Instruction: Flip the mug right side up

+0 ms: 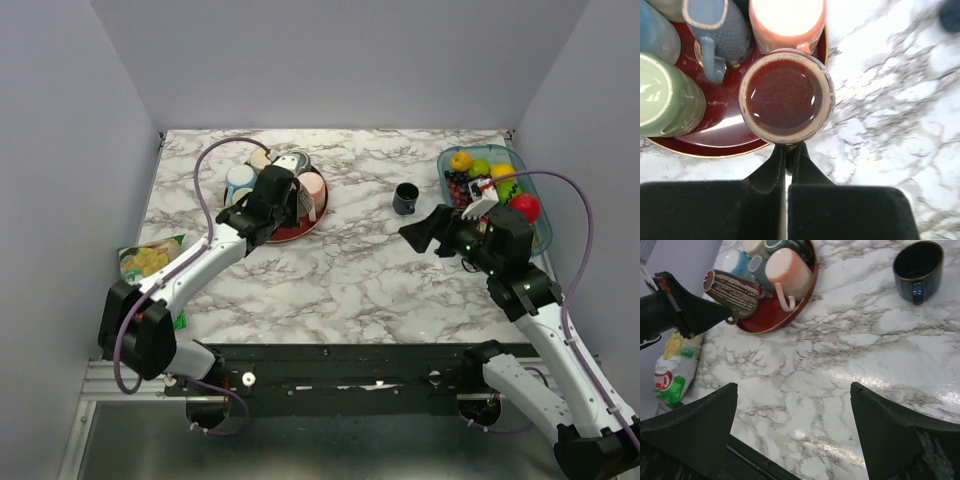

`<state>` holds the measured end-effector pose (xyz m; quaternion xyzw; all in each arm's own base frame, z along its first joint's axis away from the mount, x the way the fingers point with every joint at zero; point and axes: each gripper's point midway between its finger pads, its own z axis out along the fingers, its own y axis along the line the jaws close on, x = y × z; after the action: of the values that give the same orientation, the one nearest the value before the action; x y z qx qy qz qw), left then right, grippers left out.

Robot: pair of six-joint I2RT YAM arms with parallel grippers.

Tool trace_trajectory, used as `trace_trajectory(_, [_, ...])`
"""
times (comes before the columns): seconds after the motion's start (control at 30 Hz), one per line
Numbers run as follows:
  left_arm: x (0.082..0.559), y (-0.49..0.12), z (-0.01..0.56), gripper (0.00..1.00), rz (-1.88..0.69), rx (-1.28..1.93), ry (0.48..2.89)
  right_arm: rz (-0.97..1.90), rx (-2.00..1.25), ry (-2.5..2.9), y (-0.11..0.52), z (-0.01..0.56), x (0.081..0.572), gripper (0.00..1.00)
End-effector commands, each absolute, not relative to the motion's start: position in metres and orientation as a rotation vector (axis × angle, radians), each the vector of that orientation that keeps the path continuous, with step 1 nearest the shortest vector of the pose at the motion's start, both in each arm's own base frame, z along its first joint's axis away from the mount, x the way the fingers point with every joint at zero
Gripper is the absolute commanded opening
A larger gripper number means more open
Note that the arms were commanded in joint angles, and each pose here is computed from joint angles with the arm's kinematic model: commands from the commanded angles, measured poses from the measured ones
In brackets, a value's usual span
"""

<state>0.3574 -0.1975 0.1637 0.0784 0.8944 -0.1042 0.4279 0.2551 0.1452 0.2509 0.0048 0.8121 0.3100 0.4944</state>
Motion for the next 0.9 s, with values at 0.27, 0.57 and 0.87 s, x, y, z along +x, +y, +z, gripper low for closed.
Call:
trace_trajectory(0.27, [0.275,-0.268,0.376,0.0,-1.207,0.184,1.704,1.34,-0.293,1.508,0.219,0.362,0.202,1.0])
trace_trajectory(0.57, [0.208,-0.279,0.469,0.0,-1.665,0.228,1.288,1.518,-0.418,1.308,0.25,0.433,0.184,0.95])
trace_trajectory(0.87, [0.186,-0.288,0.494,0.0,-1.762,0.29,1.189,1.592,-0.456,1.243,0.263,0.461,0.184,0.74])
